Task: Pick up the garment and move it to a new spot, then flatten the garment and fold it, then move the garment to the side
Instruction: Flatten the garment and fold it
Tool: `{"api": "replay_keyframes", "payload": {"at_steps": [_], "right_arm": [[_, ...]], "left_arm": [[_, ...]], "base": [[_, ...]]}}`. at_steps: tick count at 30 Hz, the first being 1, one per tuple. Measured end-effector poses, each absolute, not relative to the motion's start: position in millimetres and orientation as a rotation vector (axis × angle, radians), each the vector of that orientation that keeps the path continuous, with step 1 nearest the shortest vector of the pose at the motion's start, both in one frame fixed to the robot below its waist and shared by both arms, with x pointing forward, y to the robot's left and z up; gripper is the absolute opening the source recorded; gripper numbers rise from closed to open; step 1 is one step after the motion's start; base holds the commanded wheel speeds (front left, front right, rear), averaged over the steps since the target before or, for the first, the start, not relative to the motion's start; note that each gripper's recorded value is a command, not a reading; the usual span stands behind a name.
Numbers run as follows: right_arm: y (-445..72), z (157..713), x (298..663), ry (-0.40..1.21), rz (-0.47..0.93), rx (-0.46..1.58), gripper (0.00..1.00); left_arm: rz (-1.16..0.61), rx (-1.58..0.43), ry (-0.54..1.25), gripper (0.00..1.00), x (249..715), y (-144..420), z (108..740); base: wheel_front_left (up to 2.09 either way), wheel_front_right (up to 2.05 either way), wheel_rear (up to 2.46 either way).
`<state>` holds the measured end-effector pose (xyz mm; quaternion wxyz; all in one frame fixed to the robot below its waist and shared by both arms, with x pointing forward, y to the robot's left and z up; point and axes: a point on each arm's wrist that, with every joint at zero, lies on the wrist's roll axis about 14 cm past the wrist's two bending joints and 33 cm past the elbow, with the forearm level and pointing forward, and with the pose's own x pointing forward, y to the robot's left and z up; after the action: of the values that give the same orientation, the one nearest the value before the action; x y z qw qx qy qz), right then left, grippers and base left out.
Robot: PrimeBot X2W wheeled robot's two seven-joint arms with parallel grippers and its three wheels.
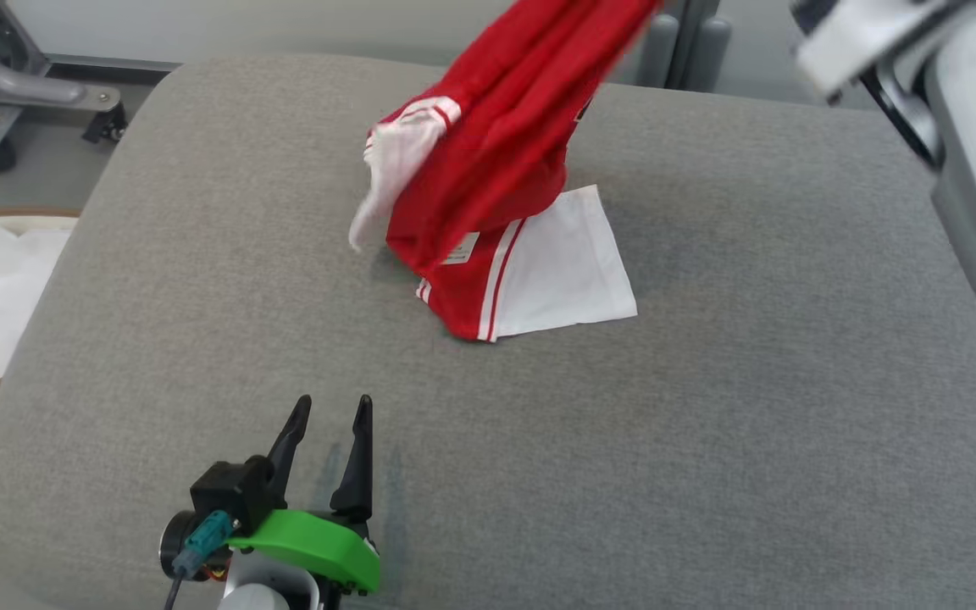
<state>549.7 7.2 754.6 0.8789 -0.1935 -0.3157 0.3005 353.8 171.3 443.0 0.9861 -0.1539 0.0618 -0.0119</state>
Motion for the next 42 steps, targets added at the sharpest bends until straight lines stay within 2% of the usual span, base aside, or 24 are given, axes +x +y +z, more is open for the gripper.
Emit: {"api": "replay_keyframes", "payload": {"at_steps": [4, 7, 11, 14, 15, 16, 17, 23, 31, 42], "right_arm": [[-70.2, 654.1, 557.5, -0.390, 0.525, -0.399, 0.00], [-122.3, 594.1, 544.9, -0.229, 0.440, -0.384, 0.00], [-174.9, 542.1, 520.7, -0.085, 0.337, -0.376, 0.00], [-196.9, 523.1, 506.5, -0.035, 0.277, -0.365, 0.15], [-201.5, 517.7, 502.5, -0.021, 0.264, -0.365, 0.24], [-208.0, 511.9, 498.4, -0.005, 0.243, -0.359, 0.45], [-214.7, 507.3, 495.4, 0.008, 0.219, -0.350, 1.00], [-211.8, 489.7, 481.5, 0.023, 0.158, -0.296, 1.00], [-195.6, 465.0, 476.5, 0.054, 0.137, -0.237, 1.00], [-188.8, 443.5, 482.8, 0.087, 0.131, -0.220, 1.00]], "left_arm": [[-0.071, -0.307, 0.130, 1.00, 361.9, 157.3, 442.2], [-0.102, -0.306, 0.134, 1.00, 366.8, 147.8, 441.6], [-0.141, -0.303, 0.140, 1.00, 372.0, 136.3, 440.7], [-0.169, -0.303, 0.143, 1.00, 375.1, 128.0, 440.3], [-0.176, -0.302, 0.145, 1.00, 375.7, 125.6, 440.2], [-0.184, -0.302, 0.146, 1.00, 376.3, 123.2, 439.9], [-0.190, -0.301, 0.148, 1.00, 376.9, 121.7, 439.6], [-0.224, -0.278, 0.124, 1.00, 392.2, 116.1, 447.2], [-0.308, -0.190, 0.074, 1.00, 443.5, 105.5, 463.1], [-0.321, -0.196, 0.154, 1.00, 497.5, 101.9, 432.8]], "base": [[0.00, 0.00, 0.00], [0.00, 0.00, 0.00], [0.00, 0.00, 0.00], [0.00, 0.00, 0.00], [0.00, 0.00, 0.00], [0.00, 0.00, 0.00], [0.00, 0.00, 0.00], [0.00, 0.00, 0.00], [0.00, 0.00, 0.00], [0.00, 0.00, 0.00]]}}
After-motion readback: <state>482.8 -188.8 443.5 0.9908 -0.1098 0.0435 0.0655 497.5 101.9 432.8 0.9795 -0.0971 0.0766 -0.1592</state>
